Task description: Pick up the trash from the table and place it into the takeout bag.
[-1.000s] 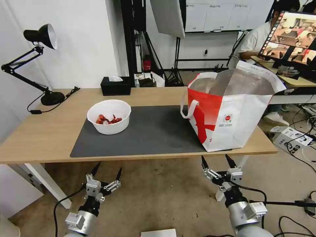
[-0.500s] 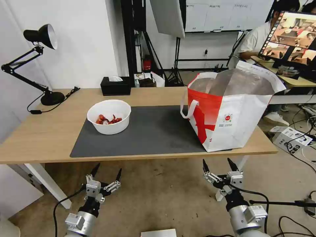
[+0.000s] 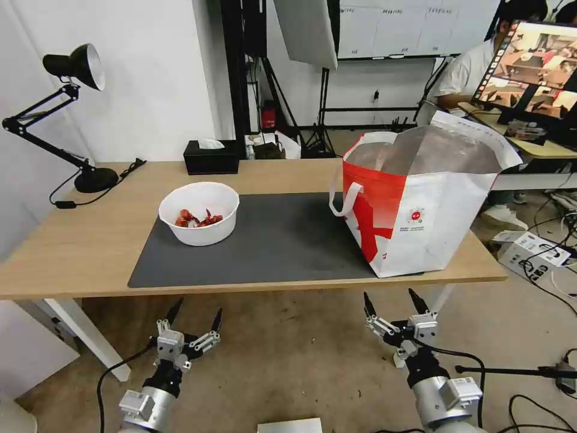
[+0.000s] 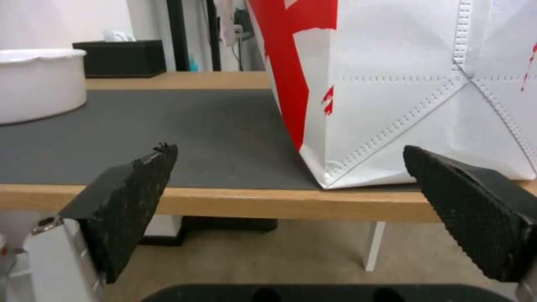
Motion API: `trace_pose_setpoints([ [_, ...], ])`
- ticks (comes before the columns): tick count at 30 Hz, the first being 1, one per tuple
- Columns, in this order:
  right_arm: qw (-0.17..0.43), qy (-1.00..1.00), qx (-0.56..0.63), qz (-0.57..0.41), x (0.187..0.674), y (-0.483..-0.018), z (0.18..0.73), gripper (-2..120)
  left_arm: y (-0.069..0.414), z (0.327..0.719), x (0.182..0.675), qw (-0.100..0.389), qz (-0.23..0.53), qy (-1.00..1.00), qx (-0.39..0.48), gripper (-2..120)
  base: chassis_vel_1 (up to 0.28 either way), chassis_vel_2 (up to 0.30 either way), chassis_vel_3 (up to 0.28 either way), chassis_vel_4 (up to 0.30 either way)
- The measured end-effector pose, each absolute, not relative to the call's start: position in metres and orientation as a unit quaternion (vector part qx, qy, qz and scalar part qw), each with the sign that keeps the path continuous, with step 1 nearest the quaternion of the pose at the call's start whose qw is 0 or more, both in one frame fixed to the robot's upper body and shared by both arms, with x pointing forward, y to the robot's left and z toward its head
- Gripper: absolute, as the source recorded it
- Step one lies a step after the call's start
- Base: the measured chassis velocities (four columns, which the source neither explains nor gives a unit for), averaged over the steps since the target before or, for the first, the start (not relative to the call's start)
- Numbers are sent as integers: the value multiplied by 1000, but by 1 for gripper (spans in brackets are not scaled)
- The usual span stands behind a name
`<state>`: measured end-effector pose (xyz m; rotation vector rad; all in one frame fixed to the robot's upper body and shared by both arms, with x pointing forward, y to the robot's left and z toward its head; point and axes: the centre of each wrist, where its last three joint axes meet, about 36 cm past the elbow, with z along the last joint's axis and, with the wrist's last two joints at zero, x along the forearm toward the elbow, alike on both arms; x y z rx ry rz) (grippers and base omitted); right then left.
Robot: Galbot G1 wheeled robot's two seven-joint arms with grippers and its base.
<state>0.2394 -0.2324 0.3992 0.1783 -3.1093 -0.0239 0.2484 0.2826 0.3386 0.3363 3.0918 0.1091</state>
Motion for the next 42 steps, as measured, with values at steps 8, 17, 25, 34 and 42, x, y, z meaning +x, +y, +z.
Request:
trace_pose_setpoints([
  [8,13,-998,57,-8,240,-232,400,100,308,385,296,35,39,993,105,100,0,0,0,0],
  [17,12,-998,57,-8,240,-233,400,100,353,446,354,39,68,992,101,100,0,0,0,0],
  [25,12,-998,57,-8,240,-233,400,100,395,509,413,34,68,993,86,100,0,0,0,0],
  [34,12,-998,57,-8,240,-233,400,100,416,546,457,-77,-9,994,75,100,0,0,0,0],
  [42,12,-998,57,-8,240,-233,400,100,421,571,504,-201,-88,973,69,100,0,0,0,0],
])
